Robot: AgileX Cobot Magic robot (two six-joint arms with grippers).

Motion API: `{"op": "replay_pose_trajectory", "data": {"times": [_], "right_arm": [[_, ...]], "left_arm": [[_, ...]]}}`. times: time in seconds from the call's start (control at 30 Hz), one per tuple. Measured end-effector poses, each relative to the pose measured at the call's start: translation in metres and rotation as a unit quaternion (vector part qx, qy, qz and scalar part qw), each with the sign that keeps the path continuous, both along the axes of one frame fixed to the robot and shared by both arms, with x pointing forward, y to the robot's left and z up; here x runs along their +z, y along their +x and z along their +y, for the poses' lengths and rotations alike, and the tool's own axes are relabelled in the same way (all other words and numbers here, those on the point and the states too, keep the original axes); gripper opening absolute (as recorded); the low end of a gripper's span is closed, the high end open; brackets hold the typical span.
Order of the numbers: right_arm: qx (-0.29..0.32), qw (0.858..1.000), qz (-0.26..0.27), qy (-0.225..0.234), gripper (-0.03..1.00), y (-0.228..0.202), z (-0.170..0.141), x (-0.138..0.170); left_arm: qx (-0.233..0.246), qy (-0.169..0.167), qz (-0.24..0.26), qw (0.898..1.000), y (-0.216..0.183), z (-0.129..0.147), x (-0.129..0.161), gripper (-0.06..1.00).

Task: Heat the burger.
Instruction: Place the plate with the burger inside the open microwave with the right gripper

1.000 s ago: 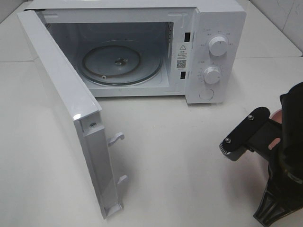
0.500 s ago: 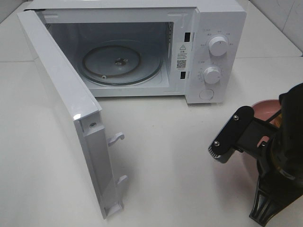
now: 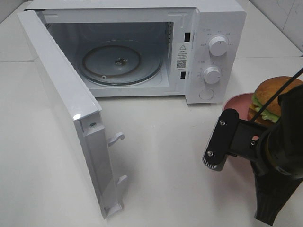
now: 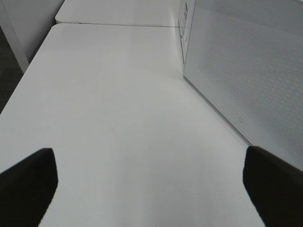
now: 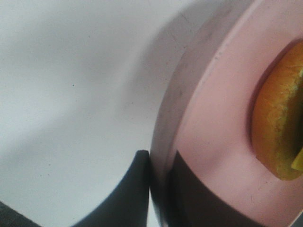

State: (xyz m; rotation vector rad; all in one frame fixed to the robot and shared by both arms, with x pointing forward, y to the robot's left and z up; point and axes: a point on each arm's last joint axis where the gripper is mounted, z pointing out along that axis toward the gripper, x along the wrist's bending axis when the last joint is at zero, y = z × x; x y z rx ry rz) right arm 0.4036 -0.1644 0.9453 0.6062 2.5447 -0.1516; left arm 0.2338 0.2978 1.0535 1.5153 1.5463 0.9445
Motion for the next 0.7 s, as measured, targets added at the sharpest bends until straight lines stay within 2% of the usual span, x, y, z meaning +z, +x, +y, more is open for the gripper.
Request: {"op": "replay_pose_trajectory", "data": {"times": [0.37, 0.7], "right_arm": [[0.085, 0.996, -0.014, -0.016, 0.08, 0.0052, 0.0049, 0.0018], [0.128, 0.991, -0.034, -0.023, 0.08, 0.0093, 0.0082, 0.0038]], "left_arm": [[0.000, 0.000, 0.000, 1.000, 0.0000, 0.0000, 0.0000, 0.99], [0.000, 0.000, 0.000, 1.000, 0.0000, 0.0000, 0.0000, 0.99]]}}
